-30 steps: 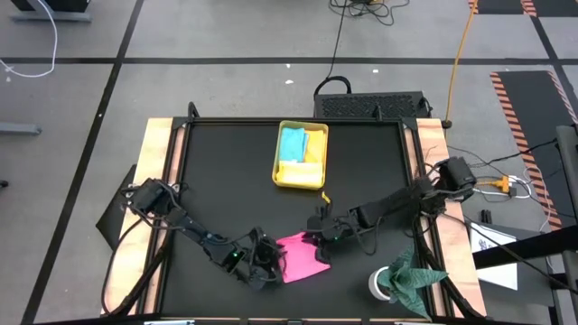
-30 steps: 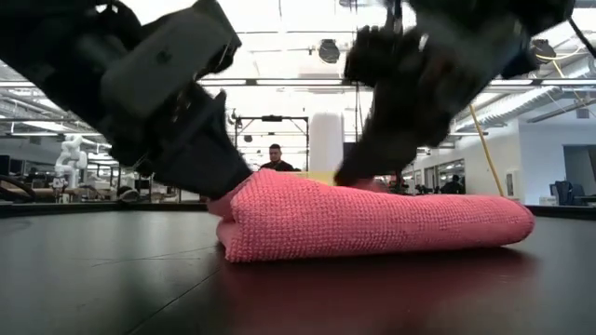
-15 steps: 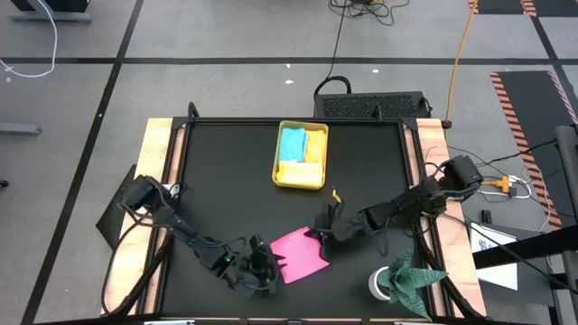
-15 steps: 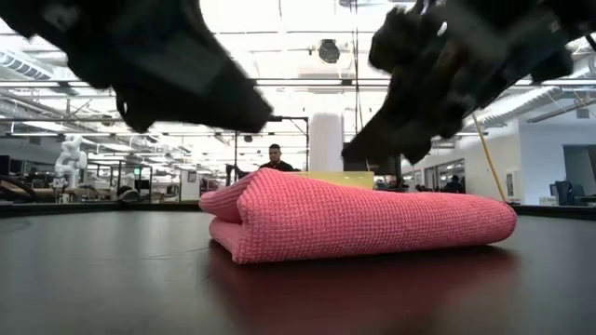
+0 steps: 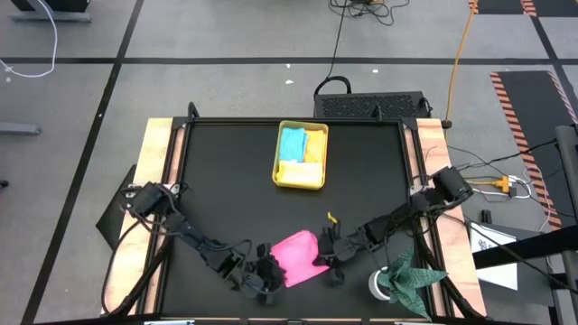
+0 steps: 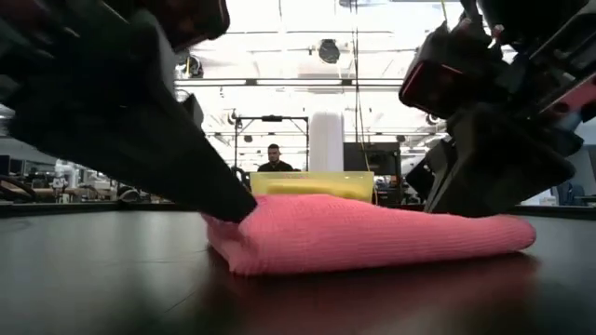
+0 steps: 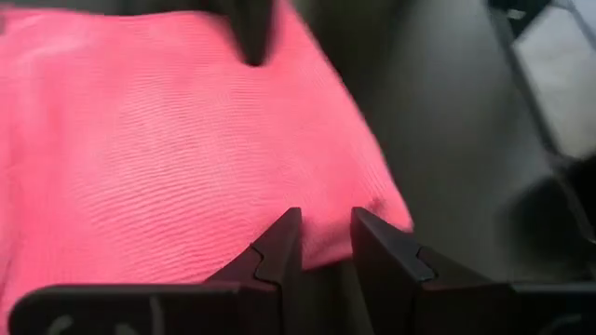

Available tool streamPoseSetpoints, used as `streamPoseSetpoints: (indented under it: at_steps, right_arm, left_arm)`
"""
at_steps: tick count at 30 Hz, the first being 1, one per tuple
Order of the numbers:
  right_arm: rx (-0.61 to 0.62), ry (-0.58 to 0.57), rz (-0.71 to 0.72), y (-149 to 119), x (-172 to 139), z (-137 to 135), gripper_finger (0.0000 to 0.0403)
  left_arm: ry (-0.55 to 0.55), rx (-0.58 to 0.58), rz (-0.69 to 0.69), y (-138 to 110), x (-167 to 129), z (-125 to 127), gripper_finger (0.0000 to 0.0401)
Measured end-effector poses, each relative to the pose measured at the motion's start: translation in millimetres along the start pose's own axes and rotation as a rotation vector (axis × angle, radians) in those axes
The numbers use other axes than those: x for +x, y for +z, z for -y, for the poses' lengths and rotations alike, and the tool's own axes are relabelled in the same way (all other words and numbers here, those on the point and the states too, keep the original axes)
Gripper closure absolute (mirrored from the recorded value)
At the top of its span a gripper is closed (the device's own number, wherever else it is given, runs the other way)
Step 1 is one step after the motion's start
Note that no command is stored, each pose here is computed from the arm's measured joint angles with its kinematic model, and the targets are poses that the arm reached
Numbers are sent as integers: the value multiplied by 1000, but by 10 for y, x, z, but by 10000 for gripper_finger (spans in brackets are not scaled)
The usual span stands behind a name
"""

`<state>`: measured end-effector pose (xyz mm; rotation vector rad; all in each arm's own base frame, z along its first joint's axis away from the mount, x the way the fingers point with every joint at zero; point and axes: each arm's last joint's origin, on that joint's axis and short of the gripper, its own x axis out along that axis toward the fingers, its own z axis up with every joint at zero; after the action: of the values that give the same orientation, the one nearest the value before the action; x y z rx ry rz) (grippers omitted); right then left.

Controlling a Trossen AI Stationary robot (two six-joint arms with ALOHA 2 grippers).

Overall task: Fold microfiber towels
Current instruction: Fold the pink towel

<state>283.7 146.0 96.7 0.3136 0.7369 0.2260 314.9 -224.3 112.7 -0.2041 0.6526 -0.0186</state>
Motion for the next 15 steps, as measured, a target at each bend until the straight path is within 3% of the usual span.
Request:
streamPoseSetpoints:
  at_steps: [6, 15]
  right_arm:
    - [-34, 30, -17, 27, -54, -28, 403]
    - [-123, 97, 135, 196, -269, -303, 403]
  left_arm:
    - [-66, 79, 10, 5, -77, 108, 304]
    - [-88, 86, 137, 212, -48, 62, 304]
